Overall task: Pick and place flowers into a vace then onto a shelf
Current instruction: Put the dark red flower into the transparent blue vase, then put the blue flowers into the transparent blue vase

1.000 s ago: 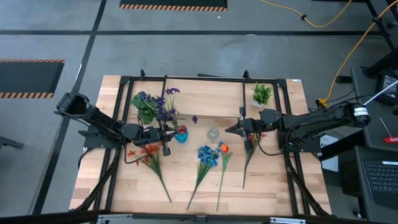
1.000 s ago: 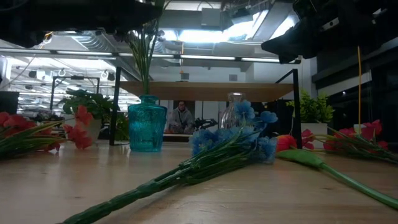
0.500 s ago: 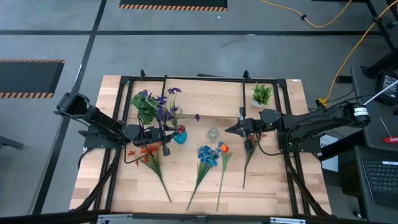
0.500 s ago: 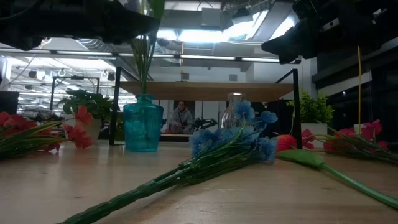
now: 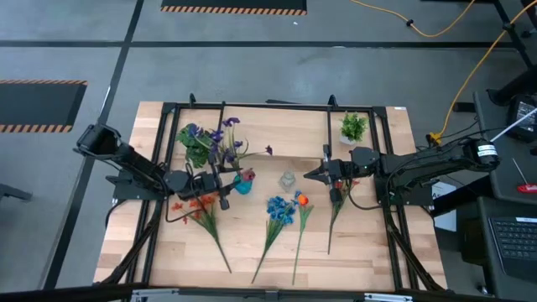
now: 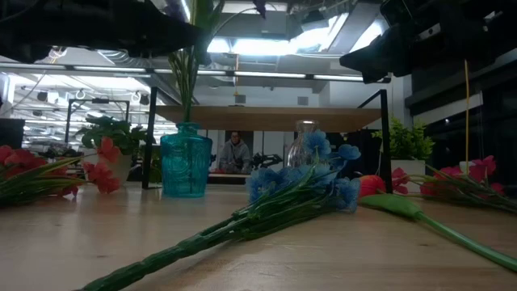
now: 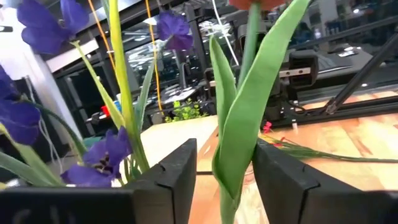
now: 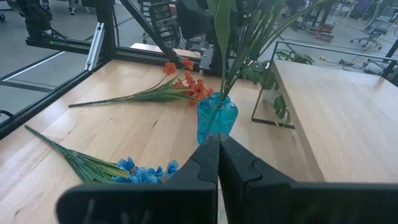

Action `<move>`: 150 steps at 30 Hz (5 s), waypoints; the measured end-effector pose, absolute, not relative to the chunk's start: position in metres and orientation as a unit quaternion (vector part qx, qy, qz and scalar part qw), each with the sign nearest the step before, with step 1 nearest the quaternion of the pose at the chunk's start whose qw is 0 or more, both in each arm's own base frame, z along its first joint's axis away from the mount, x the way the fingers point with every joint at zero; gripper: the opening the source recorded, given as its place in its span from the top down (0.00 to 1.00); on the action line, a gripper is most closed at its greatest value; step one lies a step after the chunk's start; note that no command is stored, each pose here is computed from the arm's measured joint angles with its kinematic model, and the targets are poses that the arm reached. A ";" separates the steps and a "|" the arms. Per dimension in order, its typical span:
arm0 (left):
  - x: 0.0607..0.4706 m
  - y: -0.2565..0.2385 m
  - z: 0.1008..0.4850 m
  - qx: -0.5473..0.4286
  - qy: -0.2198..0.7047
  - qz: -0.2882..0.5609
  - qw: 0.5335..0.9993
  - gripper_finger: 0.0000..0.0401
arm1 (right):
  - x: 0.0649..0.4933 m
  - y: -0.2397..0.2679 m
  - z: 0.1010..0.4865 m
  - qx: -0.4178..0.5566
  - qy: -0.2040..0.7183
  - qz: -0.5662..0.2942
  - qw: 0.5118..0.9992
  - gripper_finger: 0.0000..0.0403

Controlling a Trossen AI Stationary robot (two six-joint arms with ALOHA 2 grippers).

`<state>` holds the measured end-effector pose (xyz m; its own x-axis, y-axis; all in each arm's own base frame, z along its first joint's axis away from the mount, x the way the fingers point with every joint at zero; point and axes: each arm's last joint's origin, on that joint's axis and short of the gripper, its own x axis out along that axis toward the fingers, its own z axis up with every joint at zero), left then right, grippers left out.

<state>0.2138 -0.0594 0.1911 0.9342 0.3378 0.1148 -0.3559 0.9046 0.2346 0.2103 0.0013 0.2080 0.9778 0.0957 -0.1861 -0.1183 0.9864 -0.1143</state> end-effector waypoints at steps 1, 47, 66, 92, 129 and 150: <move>0.213 -0.061 0.191 0.126 -0.035 0.181 0.975 0.62 | 0.210 0.001 0.208 -0.062 0.091 0.054 0.992 0.99; 0.160 -0.150 0.211 0.109 0.014 0.273 0.956 0.62 | 0.210 0.001 0.208 -0.047 0.093 0.053 0.993 0.99; 0.147 -0.188 0.230 0.108 0.023 0.242 0.964 0.99 | 0.217 0.001 0.229 -0.010 0.058 0.050 0.997 0.99; 0.243 -0.177 0.190 -0.034 0.243 0.050 0.968 1.00 | 0.217 0.001 0.228 -0.023 0.068 0.051 0.996 0.99; 0.354 -0.225 0.203 -0.093 0.414 0.193 0.885 0.85 | 0.214 0.008 0.216 0.013 0.137 0.064 0.988 0.99; 0.371 -0.234 0.163 -0.199 0.388 0.237 0.868 0.52 | 0.213 0.008 0.215 0.004 0.138 0.065 0.988 0.99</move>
<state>0.3708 -0.2341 0.1627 0.5874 0.2568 -0.7674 -0.5660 0.8082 -0.1628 0.2134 0.0084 0.2153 0.9532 0.1299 -0.2731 -0.1277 0.9915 0.0259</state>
